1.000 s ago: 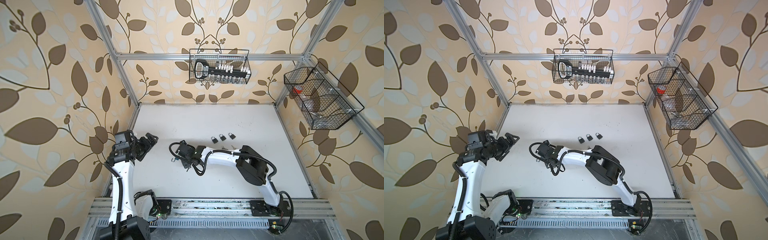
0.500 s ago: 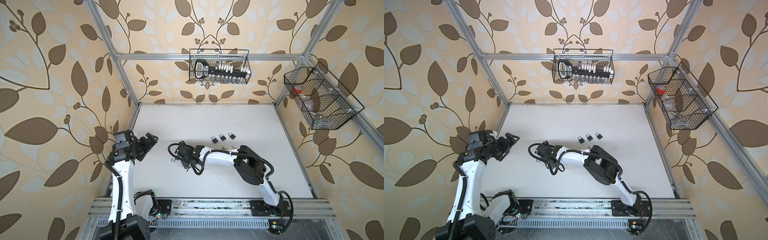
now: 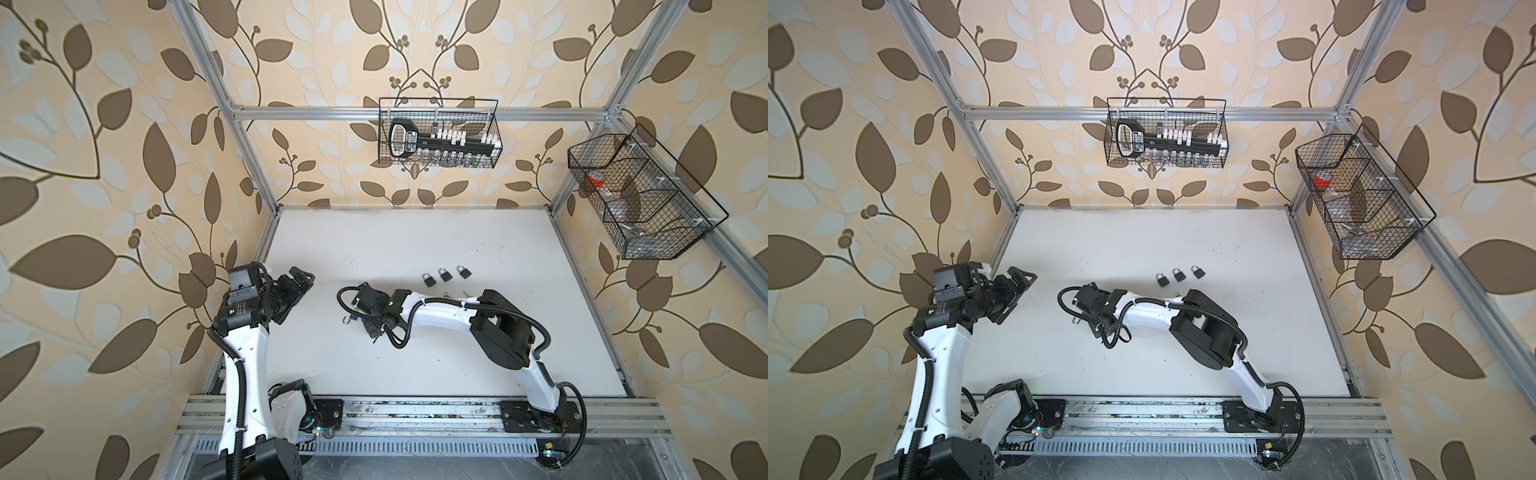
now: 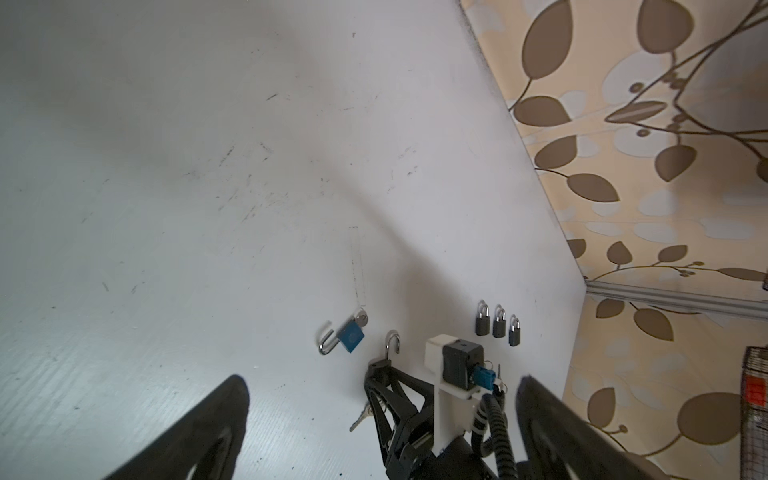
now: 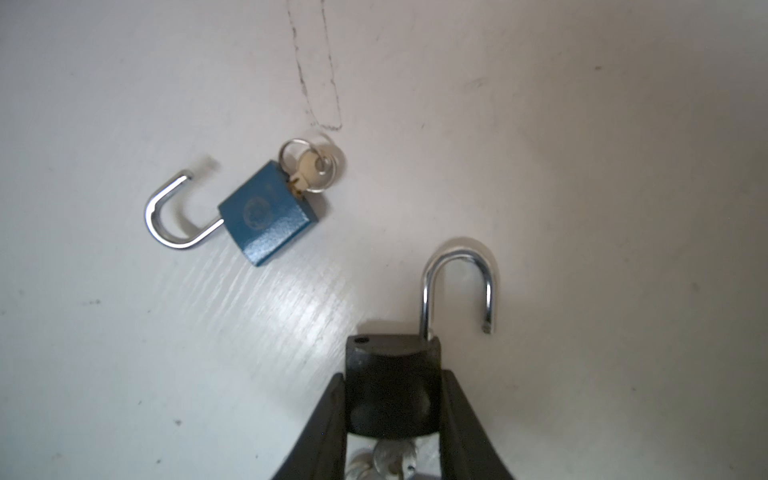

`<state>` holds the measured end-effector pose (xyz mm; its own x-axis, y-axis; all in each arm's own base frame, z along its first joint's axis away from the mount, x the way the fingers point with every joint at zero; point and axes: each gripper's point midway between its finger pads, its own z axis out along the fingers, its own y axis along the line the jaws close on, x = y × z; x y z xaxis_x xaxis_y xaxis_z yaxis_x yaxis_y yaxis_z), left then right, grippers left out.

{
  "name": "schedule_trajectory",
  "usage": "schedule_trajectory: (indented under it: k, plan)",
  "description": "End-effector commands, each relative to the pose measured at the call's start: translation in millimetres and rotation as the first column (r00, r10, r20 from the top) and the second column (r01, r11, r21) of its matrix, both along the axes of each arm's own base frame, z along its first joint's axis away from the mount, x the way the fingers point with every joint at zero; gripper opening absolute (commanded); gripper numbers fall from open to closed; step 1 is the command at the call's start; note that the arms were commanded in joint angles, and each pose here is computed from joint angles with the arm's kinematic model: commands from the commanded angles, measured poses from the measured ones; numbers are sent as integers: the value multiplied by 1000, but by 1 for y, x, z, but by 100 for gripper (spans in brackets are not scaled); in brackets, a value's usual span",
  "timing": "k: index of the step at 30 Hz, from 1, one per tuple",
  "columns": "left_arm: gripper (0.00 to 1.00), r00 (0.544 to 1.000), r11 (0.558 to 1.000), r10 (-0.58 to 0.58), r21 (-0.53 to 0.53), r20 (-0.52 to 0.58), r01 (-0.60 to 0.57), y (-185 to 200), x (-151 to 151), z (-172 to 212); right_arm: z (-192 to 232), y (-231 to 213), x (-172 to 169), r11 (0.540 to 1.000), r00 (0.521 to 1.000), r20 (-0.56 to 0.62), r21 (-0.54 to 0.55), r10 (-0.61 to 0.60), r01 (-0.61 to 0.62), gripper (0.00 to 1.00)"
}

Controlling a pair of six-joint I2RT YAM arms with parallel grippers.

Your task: Lock with the key

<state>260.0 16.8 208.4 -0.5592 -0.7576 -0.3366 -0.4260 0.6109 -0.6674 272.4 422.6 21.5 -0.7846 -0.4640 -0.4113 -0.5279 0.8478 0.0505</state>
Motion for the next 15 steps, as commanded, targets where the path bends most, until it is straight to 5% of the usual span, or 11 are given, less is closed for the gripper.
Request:
schedule_trajectory:
  k: [1,9,15]
  plan:
    - [99,993,993,-77,-77,87,84,-16,8,12,31,-1,-4,994,998,-26,96,55,-52,5]
    - [99,961,964,-133,-195,244,182,-43,22,31,120,-21,-5,946,988,124,296,95,-128,0]
    - [99,889,935,-288,-97,357,341,-98,28,59,188,-59,-4,872,957,286,459,38,-172,0]
